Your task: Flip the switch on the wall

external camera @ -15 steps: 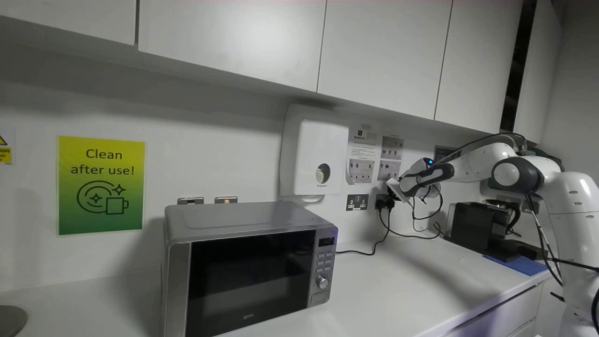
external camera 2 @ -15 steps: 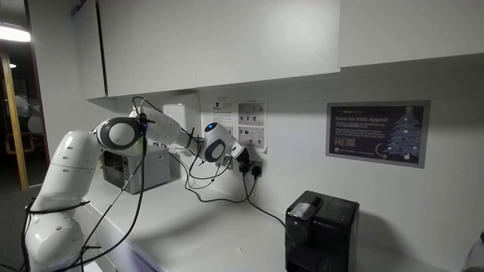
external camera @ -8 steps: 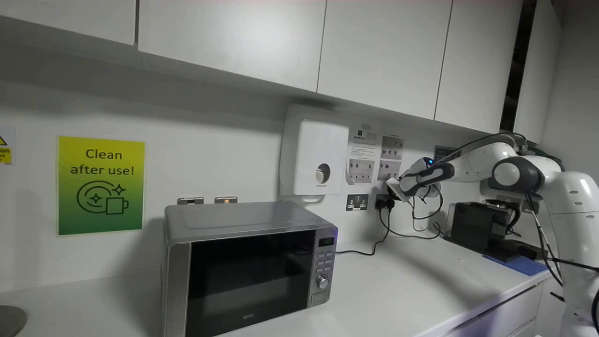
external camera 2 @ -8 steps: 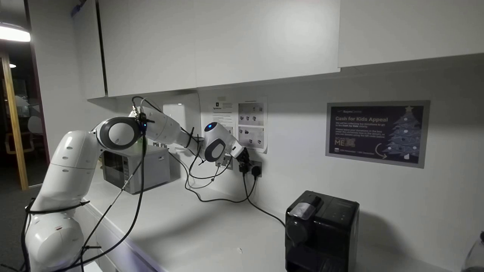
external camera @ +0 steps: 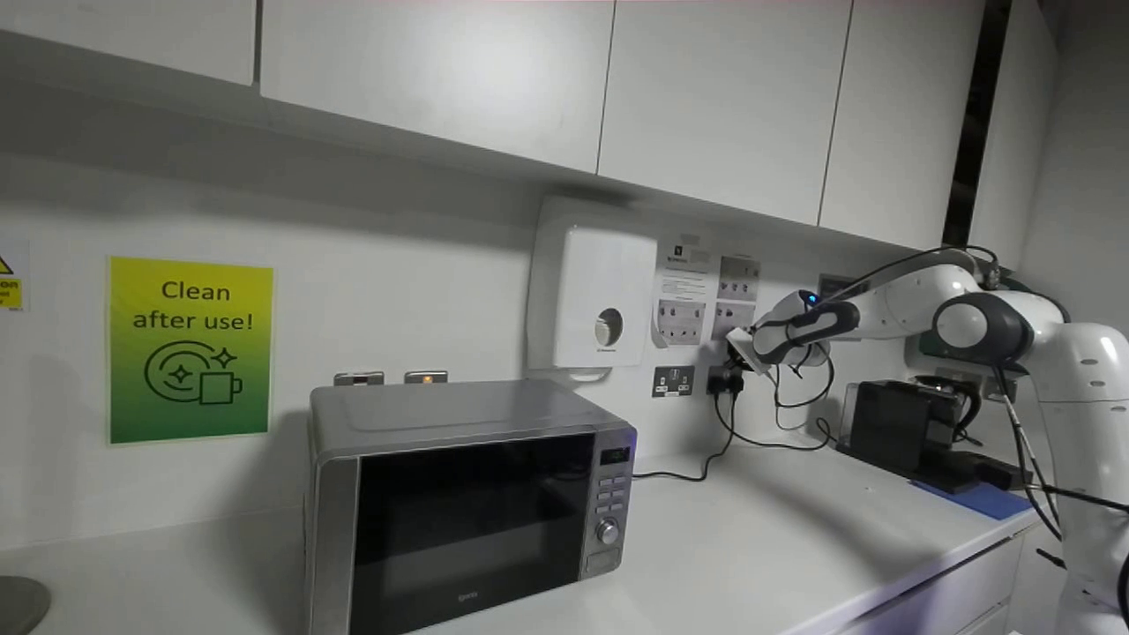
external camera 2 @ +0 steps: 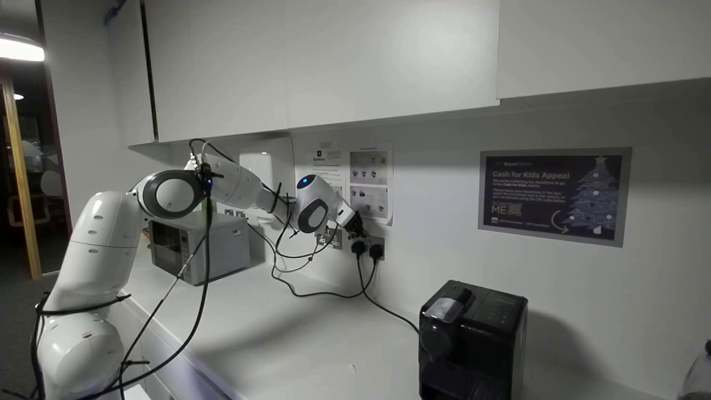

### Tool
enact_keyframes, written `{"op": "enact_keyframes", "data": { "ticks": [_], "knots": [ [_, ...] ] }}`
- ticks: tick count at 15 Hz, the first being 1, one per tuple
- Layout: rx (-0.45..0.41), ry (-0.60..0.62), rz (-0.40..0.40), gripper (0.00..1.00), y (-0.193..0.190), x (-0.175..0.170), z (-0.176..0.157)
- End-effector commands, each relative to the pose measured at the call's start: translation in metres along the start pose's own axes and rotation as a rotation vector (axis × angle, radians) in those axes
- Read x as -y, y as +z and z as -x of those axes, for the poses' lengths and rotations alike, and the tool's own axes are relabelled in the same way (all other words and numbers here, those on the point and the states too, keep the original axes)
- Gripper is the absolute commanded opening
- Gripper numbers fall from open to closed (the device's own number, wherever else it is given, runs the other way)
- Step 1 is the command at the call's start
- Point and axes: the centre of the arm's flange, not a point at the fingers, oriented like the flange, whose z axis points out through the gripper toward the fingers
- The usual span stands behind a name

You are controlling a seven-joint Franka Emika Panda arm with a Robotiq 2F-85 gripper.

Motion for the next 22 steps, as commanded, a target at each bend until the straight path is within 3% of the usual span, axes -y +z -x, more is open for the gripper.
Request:
{"op": "enact_keyframes", "data": {
  "ticks": [1,6,12,16,22],
  "knots": [
    [-0.003,0.007,-0.071,0.0,-0.02,0.025,0.008],
    [0.009,-0.05,-0.003,0.0,-0.036,0.02,0.009],
    [0.042,-0.264,0.135,0.0,-0.059,-0.004,0.009],
    [0.098,-0.399,0.171,0.0,-0.082,-0.014,0.013],
    [0.197,-0.617,0.293,0.0,-0.12,-0.035,0.018]
  ]
}}
